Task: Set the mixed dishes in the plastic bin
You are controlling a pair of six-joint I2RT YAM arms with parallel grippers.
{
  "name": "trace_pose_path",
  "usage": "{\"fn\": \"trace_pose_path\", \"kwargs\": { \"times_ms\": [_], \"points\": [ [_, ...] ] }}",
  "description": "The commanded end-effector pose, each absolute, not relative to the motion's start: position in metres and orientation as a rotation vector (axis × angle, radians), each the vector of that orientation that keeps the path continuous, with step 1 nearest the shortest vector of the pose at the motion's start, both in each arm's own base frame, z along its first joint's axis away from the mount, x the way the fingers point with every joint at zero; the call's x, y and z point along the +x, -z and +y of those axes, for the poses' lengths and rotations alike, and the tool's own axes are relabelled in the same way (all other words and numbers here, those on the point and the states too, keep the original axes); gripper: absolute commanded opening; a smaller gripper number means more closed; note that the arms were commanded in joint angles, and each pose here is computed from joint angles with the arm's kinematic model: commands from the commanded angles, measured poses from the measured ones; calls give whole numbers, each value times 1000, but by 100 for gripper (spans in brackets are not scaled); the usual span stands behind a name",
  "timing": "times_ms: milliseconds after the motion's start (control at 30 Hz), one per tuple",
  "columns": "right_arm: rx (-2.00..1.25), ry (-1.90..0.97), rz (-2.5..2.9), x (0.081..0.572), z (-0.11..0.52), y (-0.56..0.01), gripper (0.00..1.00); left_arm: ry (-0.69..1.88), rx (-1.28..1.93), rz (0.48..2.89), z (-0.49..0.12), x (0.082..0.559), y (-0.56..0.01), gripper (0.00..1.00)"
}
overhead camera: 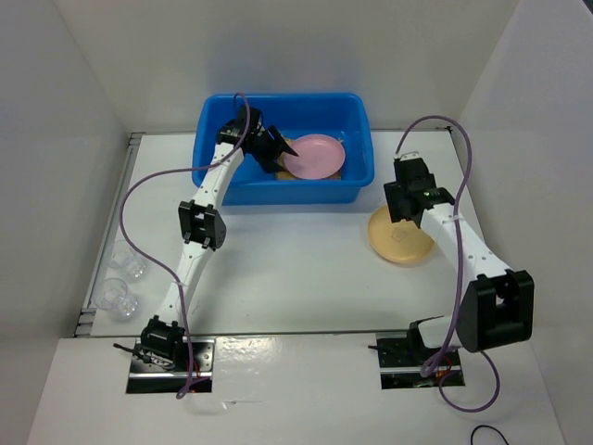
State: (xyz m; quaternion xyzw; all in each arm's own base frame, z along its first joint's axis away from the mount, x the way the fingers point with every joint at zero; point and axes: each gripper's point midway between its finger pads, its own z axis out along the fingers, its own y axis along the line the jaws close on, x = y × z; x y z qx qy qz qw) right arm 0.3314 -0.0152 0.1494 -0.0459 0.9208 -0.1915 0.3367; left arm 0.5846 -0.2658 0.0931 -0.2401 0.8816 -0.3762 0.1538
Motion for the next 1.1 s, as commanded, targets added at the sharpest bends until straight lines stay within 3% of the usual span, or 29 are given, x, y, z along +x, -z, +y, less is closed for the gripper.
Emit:
{"fn": "trace_pose_path", "kwargs": {
  "times_ms": [0, 33, 67, 267, 467, 533, 900, 1067],
  "points": [
    [-44, 502, 2381, 349, -42, -170, 80, 1127, -634, 2486, -267, 588, -109, 74],
    [-28, 524, 2402, 348, -56, -169, 81, 1128, -637, 2469, -262, 590, -117, 92],
    [47, 557, 2420, 346, -84, -168, 82, 1125, -604, 2435, -260, 591, -137, 100],
    [150, 410, 2683, 332, -167, -117, 79, 917, -549, 2299, -216, 578, -234, 100],
    [63, 161, 2885, 311, -147, -64, 77, 461, -397, 2195, -158, 521, -323, 100],
    [38, 118, 2868, 312, -141, -64, 77, 439, -336, 2198, -158, 505, -337, 100],
    [-24, -21, 2962, 301, -116, -18, 74, 278, -173, 2258, -180, 457, -344, 100],
    [-24, -28, 2973, 301, -116, -11, 58, 107, -180, 2326, -161, 436, -325, 100]
  ]
}}
